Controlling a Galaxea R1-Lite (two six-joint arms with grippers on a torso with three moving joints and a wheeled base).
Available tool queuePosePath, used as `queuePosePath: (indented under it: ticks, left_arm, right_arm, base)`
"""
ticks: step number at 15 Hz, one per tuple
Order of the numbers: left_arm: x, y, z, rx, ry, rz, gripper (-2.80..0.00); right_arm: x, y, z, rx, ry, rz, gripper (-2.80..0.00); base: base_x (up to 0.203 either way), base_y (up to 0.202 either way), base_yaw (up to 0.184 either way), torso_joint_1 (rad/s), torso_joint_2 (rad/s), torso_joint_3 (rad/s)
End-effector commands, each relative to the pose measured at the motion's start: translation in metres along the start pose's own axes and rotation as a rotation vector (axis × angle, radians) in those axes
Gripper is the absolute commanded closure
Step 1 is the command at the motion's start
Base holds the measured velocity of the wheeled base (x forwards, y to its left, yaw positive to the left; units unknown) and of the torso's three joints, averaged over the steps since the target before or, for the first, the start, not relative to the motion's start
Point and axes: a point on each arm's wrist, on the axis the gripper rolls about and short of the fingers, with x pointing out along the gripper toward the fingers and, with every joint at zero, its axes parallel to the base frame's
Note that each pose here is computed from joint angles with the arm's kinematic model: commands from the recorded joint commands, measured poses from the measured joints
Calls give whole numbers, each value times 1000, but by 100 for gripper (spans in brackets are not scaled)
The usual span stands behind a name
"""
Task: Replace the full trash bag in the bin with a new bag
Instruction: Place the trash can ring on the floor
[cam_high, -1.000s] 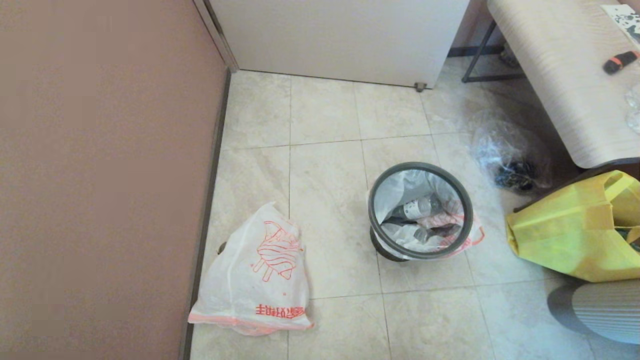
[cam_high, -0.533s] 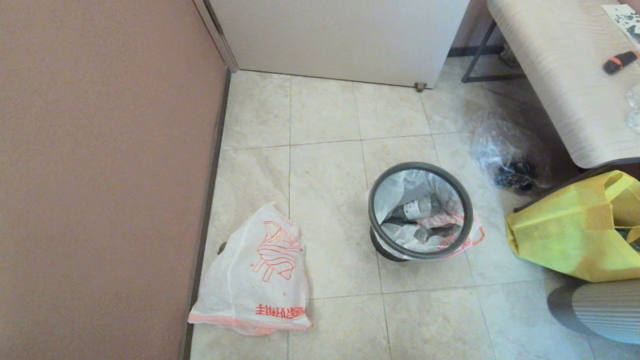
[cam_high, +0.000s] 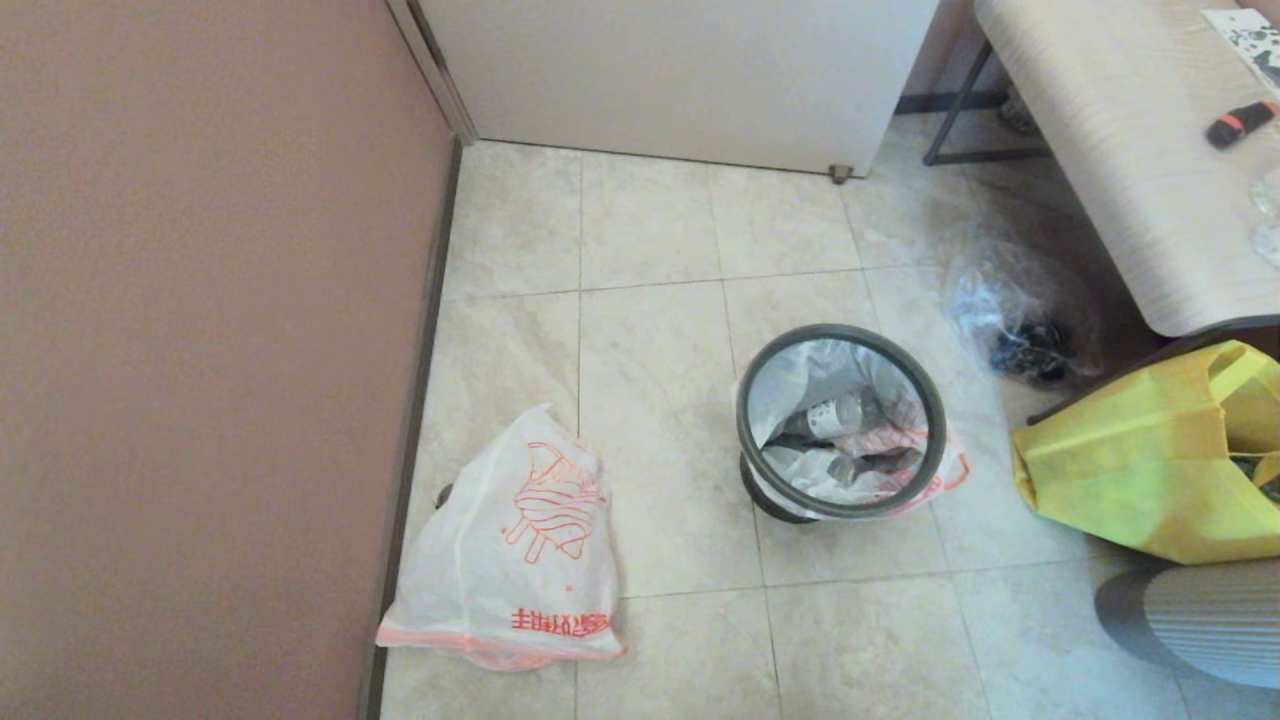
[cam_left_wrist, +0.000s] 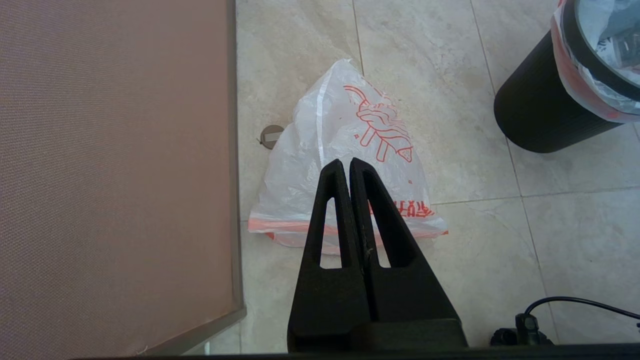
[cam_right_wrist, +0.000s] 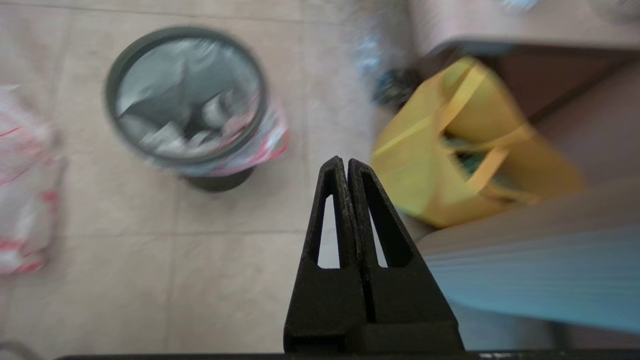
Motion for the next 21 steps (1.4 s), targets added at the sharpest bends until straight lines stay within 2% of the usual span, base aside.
queuePosePath:
  ticks: [1,3,5,7,9,13,16,18,21]
  left_arm:
    - [0,0,0,-1,1,0,0]
    - [0,0,0,-1,1,0,0]
    - [0,0,0,-1,1,-1,0]
    - [0,0,0,-1,1,-1,0]
    - [0,0,0,-1,1,1,0]
    - [0,0,0,-1,1,0,0]
    - [0,0,0,-1,1,1,0]
    - [0,0,0,-1,1,-1,0]
    - [0,0,0,-1,1,1,0]
  right_arm:
    - [30,-2,28,-20,90,-3,0]
    - [65,-5,58,-44,151,-28,0]
    - [112,-6,76,-69,255,-93,0]
    - [165,-2,85,-111,354,-172,0]
    - [216,16,82,-168,442,-191,0]
    - [293,65,44,-282,605,-128,0]
    - [326,89,11,-309,698,-98,0]
    - [340,99,-16,-224,767,-90,0]
    - [355,108,-42,-90,839,-21,0]
  base:
    - [0,0,0,0,0,0]
    - [0,0,0,0,0,0]
    - [0,0,0,0,0,0]
    - [0,0,0,0,0,0]
    - [0,0,0,0,0,0]
    - [0,0,0,0,0,0]
    - [0,0,0,0,0,0]
    - [0,0,0,0,0,0]
    - [0,0,0,0,0,0]
